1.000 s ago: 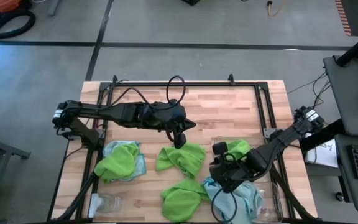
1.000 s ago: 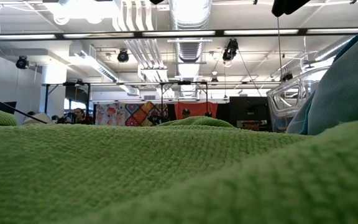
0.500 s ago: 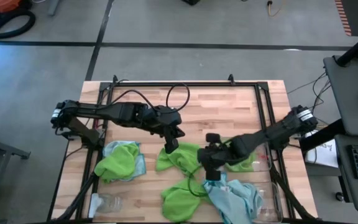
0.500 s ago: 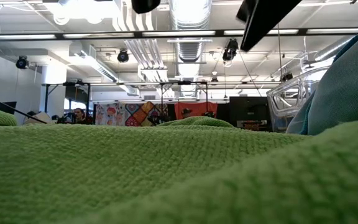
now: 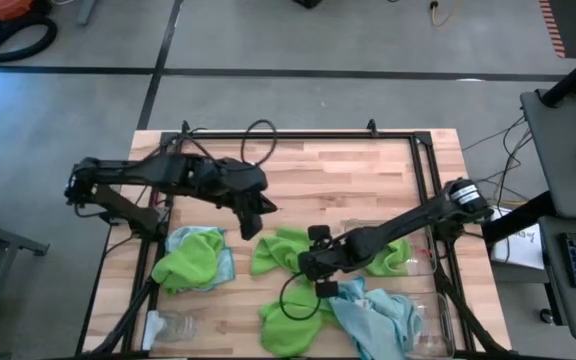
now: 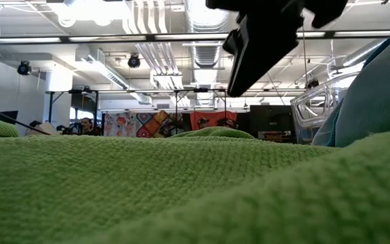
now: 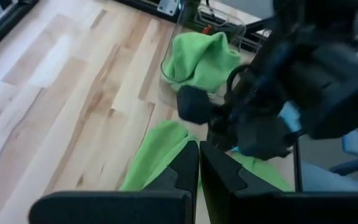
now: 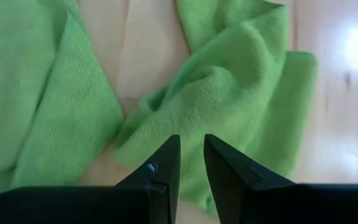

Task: Sort microfiber towel by color & place in baskets
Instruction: Put the green microfiber cloth into the top transparent bin

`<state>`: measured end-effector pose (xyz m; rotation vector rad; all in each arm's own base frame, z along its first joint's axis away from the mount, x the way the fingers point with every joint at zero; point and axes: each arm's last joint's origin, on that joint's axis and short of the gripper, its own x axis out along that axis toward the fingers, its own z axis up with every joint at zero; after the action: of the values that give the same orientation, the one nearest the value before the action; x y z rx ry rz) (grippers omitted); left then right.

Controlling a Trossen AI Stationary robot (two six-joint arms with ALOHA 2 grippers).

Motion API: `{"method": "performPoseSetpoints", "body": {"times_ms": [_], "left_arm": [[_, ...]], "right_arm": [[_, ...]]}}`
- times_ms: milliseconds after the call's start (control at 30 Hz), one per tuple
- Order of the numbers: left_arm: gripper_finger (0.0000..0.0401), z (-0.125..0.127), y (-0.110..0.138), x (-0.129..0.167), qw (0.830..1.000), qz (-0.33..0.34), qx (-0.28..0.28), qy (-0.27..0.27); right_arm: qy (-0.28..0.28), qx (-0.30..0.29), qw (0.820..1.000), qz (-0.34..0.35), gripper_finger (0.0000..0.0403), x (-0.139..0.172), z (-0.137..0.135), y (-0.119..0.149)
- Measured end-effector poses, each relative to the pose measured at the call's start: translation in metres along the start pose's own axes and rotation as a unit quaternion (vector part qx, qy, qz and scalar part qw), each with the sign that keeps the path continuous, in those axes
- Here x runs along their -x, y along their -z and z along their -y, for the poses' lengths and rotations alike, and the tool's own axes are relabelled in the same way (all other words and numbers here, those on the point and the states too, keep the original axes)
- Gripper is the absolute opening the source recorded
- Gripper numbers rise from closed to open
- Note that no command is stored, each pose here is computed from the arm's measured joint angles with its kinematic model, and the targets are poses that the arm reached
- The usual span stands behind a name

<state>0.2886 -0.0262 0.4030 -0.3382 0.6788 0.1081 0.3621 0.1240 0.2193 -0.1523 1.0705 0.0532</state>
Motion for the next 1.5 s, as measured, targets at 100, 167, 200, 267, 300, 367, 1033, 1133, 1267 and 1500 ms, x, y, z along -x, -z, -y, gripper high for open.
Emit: {"method": "performPoseSetpoints", "body": {"times_ms": [100, 167, 200, 267, 300, 367, 1033, 1133, 1267, 1500], "left_arm": [[0.0, -0.001, 0.002, 0.013, 1.0, 0.003, 0.002, 0.001], [0.0, -0.002, 0.003, 0.019, 1.0, 0.004, 0.004, 0.001], [0.0, -0.002, 0.003, 0.023, 1.0, 0.006, 0.004, 0.002], [0.0, -0.003, 0.004, 0.03, 1.0, 0.011, 0.005, 0.005], [0.0, -0.003, 0.004, 0.032, 1.0, 0.012, 0.004, 0.006], [0.0, -0.002, 0.005, 0.037, 1.0, 0.014, 0.002, 0.008], [0.0, -0.001, 0.014, 0.049, 1.0, -0.005, -0.014, 0.008], [0.0, -0.001, 0.014, 0.049, 1.0, -0.009, -0.014, 0.006], [0.0, -0.002, 0.015, 0.049, 1.0, -0.012, -0.014, 0.005], [0.0, -0.002, 0.015, 0.049, 1.0, -0.014, -0.015, 0.004]], "right_arm": [[0.002, 0.001, 1.0, 0.001, 0.0068, -0.017, -0.001, -0.001], [0.003, 0.002, 1.0, 0.002, 0.0068, -0.026, -0.001, -0.003], [0.005, 0.003, 1.0, -0.005, 0.0068, -0.031, 0.0, -0.003], [0.007, 0.003, 1.0, -0.009, 0.007, -0.038, 0.001, -0.006], [0.009, 0.002, 1.0, -0.012, 0.0073, -0.041, 0.002, -0.008], [0.01, 0.0, 1.0, -0.01, 0.008, -0.046, 0.003, -0.013], [0.068, -0.016, 0.994, -0.087, 0.0086, -0.061, 0.035, -0.018], [0.065, -0.024, 0.993, -0.097, 0.0086, -0.064, 0.036, -0.016], [0.047, -0.033, 0.99, -0.127, 0.0086, -0.075, 0.034, -0.009], [0.05, -0.028, 0.986, -0.157, 0.0086, -0.094, 0.032, -0.001]]}}
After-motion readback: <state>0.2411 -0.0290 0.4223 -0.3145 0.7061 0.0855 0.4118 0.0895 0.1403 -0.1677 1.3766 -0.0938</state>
